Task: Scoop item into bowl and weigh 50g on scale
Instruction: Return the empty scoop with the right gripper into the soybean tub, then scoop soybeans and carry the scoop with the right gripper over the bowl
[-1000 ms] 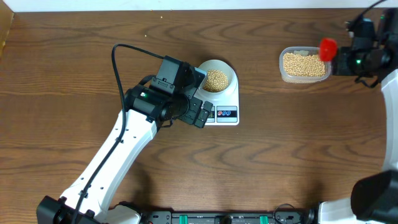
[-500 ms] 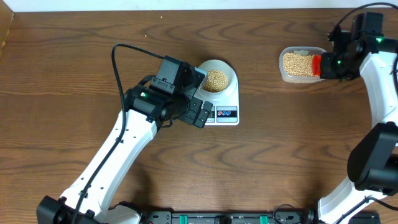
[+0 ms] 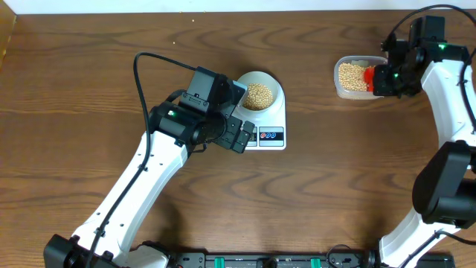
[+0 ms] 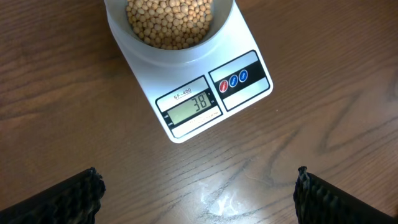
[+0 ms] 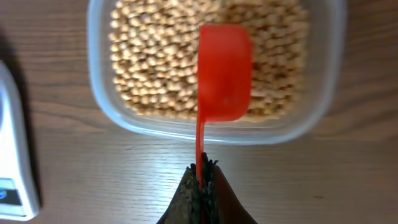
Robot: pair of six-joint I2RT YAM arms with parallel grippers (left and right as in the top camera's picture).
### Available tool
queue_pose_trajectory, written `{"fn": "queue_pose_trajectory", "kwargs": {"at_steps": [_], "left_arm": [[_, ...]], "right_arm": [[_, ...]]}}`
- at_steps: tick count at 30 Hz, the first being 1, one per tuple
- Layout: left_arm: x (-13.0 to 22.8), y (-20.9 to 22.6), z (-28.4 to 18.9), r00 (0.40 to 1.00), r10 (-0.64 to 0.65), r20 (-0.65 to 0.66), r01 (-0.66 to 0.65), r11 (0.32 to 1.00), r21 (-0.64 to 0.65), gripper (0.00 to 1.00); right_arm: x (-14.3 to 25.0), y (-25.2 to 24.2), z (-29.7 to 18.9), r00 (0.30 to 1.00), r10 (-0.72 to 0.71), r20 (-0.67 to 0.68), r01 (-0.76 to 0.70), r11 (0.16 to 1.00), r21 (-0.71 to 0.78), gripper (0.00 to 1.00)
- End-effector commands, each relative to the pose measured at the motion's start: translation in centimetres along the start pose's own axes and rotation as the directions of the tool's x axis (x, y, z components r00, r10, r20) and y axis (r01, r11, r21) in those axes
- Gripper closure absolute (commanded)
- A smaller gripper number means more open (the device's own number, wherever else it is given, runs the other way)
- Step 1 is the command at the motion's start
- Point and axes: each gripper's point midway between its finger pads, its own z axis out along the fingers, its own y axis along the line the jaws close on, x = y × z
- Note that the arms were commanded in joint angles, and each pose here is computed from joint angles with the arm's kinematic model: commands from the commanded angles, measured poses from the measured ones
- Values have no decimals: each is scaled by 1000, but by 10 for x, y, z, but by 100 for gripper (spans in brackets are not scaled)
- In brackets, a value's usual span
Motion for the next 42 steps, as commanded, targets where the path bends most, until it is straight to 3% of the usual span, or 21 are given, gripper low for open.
{"fn": "queue_pose_trajectory", "kwargs": {"at_steps": [1, 16, 28, 42], "left_arm": [[3, -1, 2, 1000, 14, -11, -14, 1000, 12, 0], [3, -1, 2, 1000, 14, -11, -14, 1000, 12, 0], [3, -1, 2, 1000, 14, -11, -14, 1000, 12, 0], [3, -1, 2, 1000, 14, -11, -14, 1000, 12, 0]], "right_arm": [[3, 21, 11, 1000, -5, -22, 2, 993, -122, 99], [-7, -10, -11, 983, 176, 50, -148, 925, -349, 99], [-10, -16, -37, 969, 222, 106, -134, 838, -529, 99], [-23, 25, -72, 958, 237, 161, -34, 654, -756, 99]]}}
